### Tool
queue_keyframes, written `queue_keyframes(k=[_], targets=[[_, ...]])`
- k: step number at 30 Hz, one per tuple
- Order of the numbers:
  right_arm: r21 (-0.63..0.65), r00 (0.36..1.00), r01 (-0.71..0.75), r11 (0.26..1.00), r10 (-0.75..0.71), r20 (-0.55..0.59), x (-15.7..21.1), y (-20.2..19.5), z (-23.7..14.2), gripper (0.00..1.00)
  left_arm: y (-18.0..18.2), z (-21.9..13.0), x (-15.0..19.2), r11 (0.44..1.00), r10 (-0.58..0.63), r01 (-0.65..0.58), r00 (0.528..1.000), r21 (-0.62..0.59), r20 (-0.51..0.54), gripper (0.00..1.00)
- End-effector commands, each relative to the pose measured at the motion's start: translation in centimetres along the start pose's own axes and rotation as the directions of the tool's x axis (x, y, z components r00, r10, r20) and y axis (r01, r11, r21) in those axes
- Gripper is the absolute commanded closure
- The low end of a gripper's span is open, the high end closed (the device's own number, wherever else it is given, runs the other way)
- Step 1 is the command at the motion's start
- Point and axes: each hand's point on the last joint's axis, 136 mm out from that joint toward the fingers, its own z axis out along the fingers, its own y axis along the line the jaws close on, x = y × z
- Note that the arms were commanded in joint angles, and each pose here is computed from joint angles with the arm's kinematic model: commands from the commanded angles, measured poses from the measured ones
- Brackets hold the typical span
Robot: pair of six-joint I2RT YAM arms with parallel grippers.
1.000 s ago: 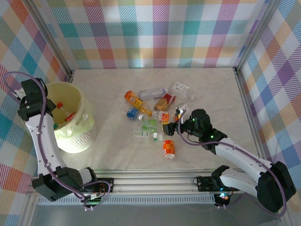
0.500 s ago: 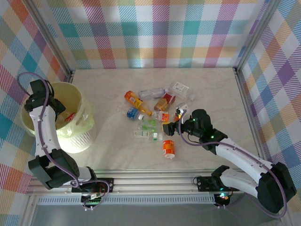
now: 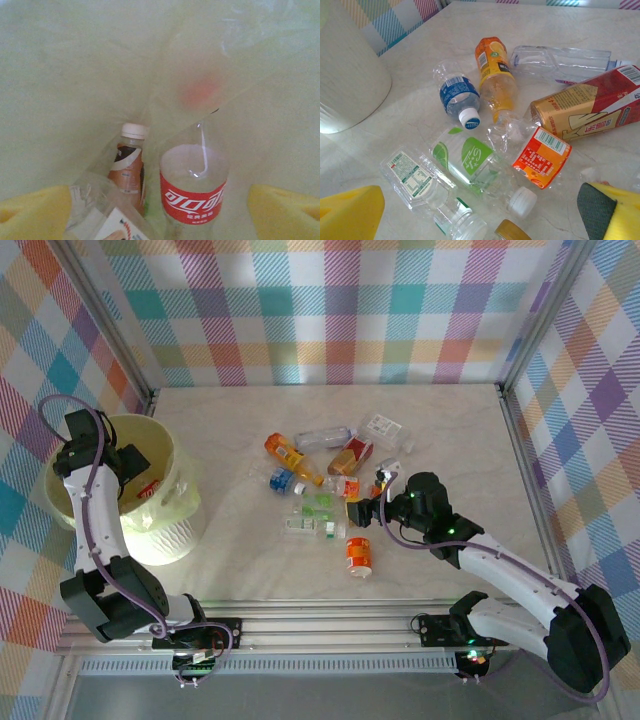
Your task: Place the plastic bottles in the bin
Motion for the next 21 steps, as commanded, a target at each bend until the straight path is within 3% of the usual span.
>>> queue_keyframes(k=[1,13,21], targets=[[0.014,1.000,-0.014,1.000,0.013,0.001,0.4,-0.2,-0.1,0.00,-0.6,-2.5,-1.1,1.000,-0.001,-0.001,0.998,0.024,0.070,0.00],[0.069,0.994,-0.067,0.995,0.072,-0.078,2.6,-1.1,-0.4,0.00,-3.4,-7.3,-2.0,0.991,-0.011,-0.011,0.987,0.136,0.163,0.00],[0.204,0.957,-0.223,0.953,0.254,-0.139,4.9,-2.9,-1.0,0.00,-6.5,-12.4,-2.2,0.952,-0.041,-0.034,0.971,0.305,0.234,0.00]])
